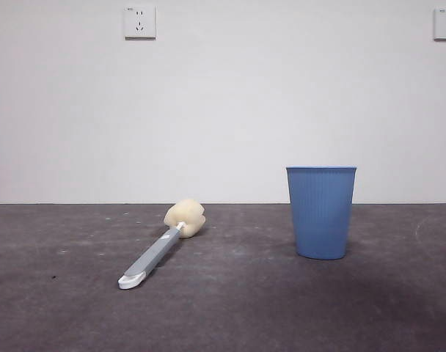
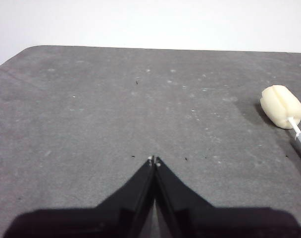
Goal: Pick up the cup brush,pick up the cup,insert the brush into the cup,clean the cup,put the cup brush back,put the cup back to the fixed position on the table
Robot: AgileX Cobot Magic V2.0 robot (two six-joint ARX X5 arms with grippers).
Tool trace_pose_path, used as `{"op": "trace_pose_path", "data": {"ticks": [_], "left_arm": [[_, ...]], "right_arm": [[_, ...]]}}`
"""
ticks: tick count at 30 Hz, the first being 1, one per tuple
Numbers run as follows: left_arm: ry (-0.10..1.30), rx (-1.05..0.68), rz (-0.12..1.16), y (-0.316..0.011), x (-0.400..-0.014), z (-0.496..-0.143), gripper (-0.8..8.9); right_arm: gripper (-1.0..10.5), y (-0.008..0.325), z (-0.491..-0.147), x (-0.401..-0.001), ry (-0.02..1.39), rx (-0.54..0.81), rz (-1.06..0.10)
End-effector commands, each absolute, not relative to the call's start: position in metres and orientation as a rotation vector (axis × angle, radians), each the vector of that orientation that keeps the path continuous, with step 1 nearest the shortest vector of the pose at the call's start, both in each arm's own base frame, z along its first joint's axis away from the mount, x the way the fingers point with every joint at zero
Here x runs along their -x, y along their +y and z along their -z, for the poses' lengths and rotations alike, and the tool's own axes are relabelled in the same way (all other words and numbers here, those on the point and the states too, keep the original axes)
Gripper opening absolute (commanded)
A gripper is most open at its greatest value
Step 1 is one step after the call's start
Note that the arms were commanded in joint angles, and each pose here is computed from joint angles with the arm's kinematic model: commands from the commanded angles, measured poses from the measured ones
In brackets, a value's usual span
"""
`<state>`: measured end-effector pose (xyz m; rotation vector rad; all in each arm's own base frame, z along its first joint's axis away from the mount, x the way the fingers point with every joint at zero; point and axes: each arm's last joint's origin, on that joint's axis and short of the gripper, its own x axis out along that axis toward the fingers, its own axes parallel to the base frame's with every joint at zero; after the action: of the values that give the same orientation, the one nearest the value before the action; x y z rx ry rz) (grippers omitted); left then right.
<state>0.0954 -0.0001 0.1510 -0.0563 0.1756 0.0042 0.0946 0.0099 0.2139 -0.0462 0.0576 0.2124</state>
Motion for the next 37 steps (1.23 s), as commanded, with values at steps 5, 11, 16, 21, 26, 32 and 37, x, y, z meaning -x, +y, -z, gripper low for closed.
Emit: {"op": "trace_pose_path", "data": {"ticks": [5,11,16,21,26,32,37], "left_arm": [[0.187,0.063,-0.005,0.000,-0.096,-0.147,-0.04],[0.187,0.063,-0.005,0.000,-0.096,-0.147,-0.04],[0.187,0.063,-0.005,0.000,-0.096,-0.147,-0.04],[0.187,0.063,-0.006,0.000,-0.096,-0.147,-0.04],[0.187,0.063,-0.005,0.000,-0.096,-0.147,-0.04],[0.187,0.063,-0.005,0.000,-0.096,-0.147,-0.04],[0.187,0.063,-0.005,0.000,-0.096,-0.147,-0.03]], "right_arm": [[0.0,0.007,-0.169,-0.095,0.117,-0.045,-0.168],[0.0,0.005,-0.149,-0.096,0.176,-0.097,-0.132],[0.0,0.005,-0.148,-0.096,0.179,-0.093,-0.129],[0.0,0.005,-0.149,-0.096,0.176,-0.103,-0.124],[0.0,0.005,-0.148,-0.096,0.179,-0.103,-0.113],[0.0,0.005,-0.148,-0.096,0.180,-0.103,-0.113],[0.0,0.005,-0.148,-0.096,0.180,-0.103,-0.113]]}}
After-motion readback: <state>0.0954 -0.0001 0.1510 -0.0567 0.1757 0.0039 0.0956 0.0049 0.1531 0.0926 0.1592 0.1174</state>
